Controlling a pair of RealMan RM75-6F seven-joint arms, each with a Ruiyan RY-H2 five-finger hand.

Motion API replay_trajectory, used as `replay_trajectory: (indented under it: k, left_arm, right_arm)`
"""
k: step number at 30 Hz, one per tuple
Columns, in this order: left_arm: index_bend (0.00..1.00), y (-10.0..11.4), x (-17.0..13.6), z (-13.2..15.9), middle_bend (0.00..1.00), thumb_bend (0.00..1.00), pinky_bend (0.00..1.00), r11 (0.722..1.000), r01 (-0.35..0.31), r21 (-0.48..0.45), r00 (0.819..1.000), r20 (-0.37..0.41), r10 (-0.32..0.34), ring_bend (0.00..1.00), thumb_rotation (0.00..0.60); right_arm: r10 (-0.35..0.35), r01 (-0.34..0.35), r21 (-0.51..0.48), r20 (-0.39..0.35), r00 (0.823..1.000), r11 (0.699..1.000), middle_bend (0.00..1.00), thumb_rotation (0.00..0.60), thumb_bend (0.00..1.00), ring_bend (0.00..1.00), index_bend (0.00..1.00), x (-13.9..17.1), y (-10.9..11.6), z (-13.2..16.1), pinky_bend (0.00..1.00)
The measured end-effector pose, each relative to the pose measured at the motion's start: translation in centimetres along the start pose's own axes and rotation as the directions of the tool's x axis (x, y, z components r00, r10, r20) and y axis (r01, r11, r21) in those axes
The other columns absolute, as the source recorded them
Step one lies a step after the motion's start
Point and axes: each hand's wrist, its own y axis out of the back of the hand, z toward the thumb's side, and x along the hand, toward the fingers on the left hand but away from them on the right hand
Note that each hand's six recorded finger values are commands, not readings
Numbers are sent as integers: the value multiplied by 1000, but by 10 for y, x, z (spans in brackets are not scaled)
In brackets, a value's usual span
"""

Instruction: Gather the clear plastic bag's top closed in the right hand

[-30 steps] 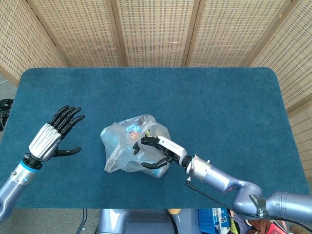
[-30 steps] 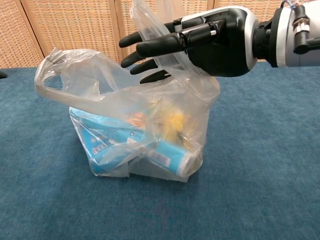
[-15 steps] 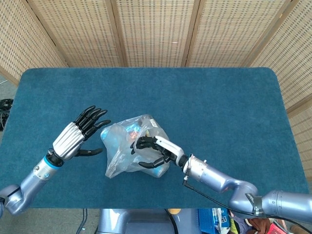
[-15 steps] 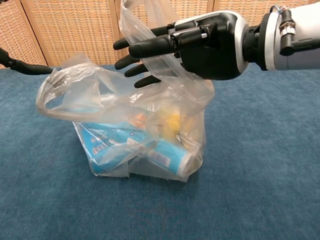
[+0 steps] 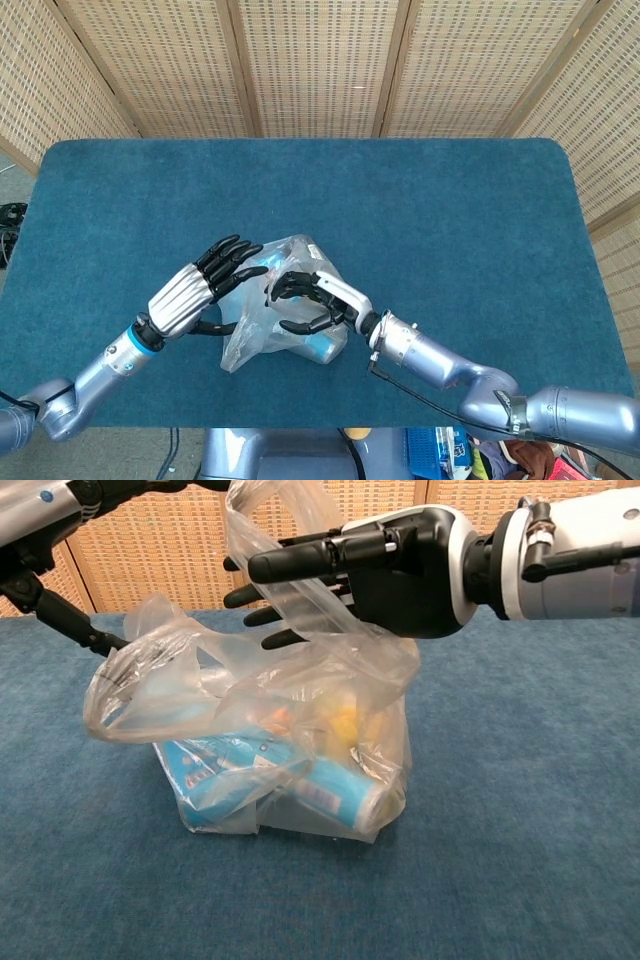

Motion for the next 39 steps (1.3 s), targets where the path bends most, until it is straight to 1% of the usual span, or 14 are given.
replay_trajectory:
  k: [8, 19, 21, 29, 31, 36, 39]
  left_arm:
    - [114, -8, 5, 9, 0, 151, 0, 1000, -9, 0, 1000, 14, 9, 0, 600]
    - [108, -16, 15, 19, 0, 156, 0, 998, -40, -56, 999, 14, 41, 0, 600]
    - [108, -19, 17, 21, 0, 179, 0, 997, -41, -72, 999, 12, 42, 0, 600]
    - [109, -29, 29, 27, 0, 378, 0, 994, -29, -105, 999, 14, 30, 0, 600]
    - [109, -31, 30, 27, 0, 402, 0, 993, -28, -113, 1000, 10, 29, 0, 600]
    - [109, -30, 30, 25, 0, 418, 0, 991, -36, -127, 999, 3, 37, 0, 600]
    - [110, -26, 31, 25, 0, 464, 0, 990, -44, -131, 999, 2, 45, 0, 600]
  right_arm:
    - [-9, 9, -15, 0, 1000, 1000, 378, 600, 364, 200, 318, -1, 2, 1, 156]
    - [-11, 11, -23, -2, 1000, 1000, 378, 600, 363, 200, 318, 1, 1, 1, 156]
    - [-12, 11, -24, -1, 1000, 1000, 378, 600, 363, 200, 318, 2, 1, 1, 156]
    - [-14, 14, -24, -1, 1000, 1000, 378, 600, 365, 200, 318, 2, 1, 0, 156]
    - [-15, 15, -22, -2, 1000, 1000, 378, 600, 365, 200, 318, 3, 1, 1, 156]
    - [-20, 20, -20, -4, 1000, 1000, 378, 600, 365, 200, 318, 5, 2, 3, 156]
    - [-22, 22, -21, -3, 1000, 1000, 378, 600, 365, 200, 318, 6, 2, 3, 157]
